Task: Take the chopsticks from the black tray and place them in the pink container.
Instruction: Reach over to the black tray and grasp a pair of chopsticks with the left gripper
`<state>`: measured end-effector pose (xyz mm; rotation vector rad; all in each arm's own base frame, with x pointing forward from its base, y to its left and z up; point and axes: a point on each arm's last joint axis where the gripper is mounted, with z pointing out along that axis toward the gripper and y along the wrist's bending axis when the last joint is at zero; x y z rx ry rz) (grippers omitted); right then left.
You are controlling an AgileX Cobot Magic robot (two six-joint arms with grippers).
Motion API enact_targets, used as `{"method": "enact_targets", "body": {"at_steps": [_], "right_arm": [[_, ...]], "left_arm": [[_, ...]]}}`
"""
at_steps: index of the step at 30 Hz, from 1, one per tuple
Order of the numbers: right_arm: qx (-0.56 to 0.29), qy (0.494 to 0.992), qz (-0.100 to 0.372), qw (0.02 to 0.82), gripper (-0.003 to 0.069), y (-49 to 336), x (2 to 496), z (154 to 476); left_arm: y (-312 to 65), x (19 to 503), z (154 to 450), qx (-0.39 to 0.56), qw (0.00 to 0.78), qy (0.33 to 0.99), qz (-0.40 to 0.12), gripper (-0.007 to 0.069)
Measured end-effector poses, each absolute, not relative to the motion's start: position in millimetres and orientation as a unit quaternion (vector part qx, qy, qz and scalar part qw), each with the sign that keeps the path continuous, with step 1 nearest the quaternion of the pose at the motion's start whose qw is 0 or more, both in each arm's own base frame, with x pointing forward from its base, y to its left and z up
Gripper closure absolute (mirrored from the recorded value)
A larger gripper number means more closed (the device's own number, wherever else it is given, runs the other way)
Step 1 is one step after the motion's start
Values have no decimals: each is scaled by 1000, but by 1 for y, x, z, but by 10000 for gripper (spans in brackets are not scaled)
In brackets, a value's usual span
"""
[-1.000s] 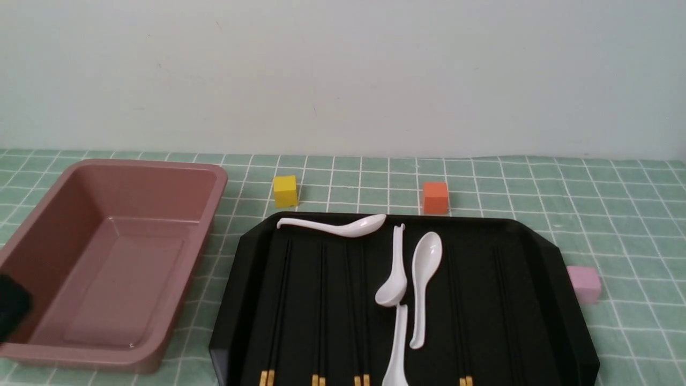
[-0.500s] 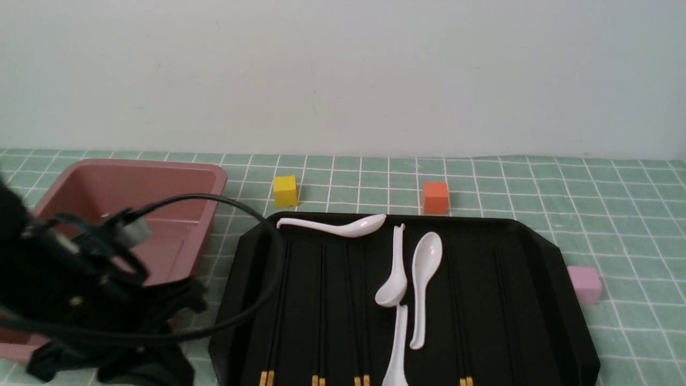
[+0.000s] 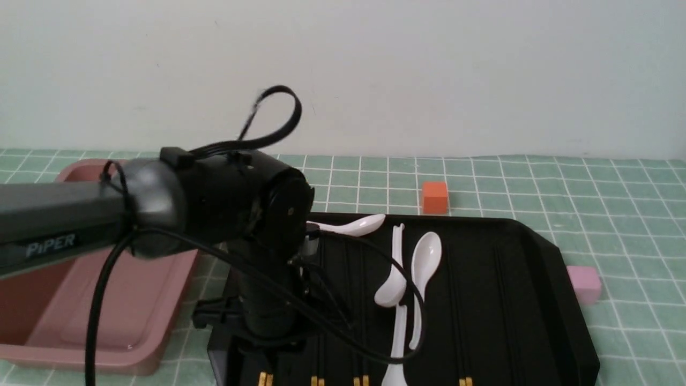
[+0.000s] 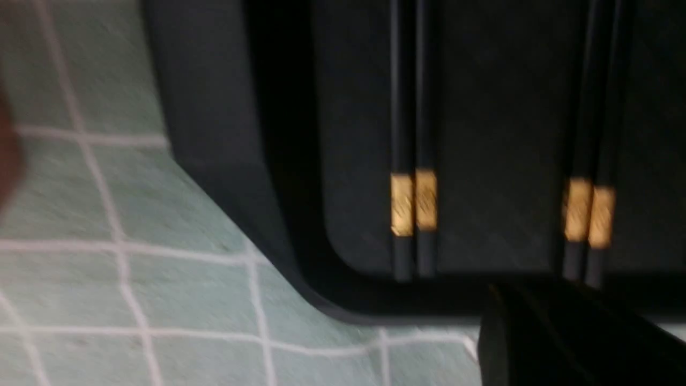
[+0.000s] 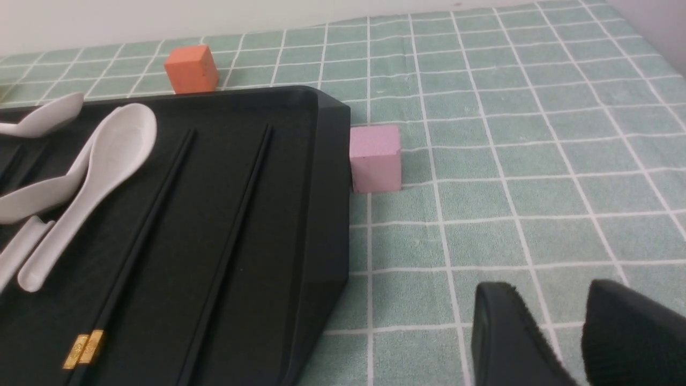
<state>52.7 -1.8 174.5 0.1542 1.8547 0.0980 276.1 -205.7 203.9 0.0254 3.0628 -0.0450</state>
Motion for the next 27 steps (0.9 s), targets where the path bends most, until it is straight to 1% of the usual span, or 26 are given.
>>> {"method": "enact_targets", "body": {"at_steps": [4,7,9,16,27], "right_arm": [[66,799,42,596,420,-2,53,175],[66,799,42,596,420,-2,53,175],[66,799,42,596,420,-2,53,175],[66,799,42,596,420,-2,53,175],[66,799,42,596,420,-2,53,174]], "left_arm": [[-198,284,206,-4,53,999,-2,412],[-189,294,200,-29,54,998,-12,368],[-187,300,196,-37,55,998,-21,357],[-192,308,180,-39,56,997,-42,353],[-196,317,158,-32,67,996,-40,353]]}}
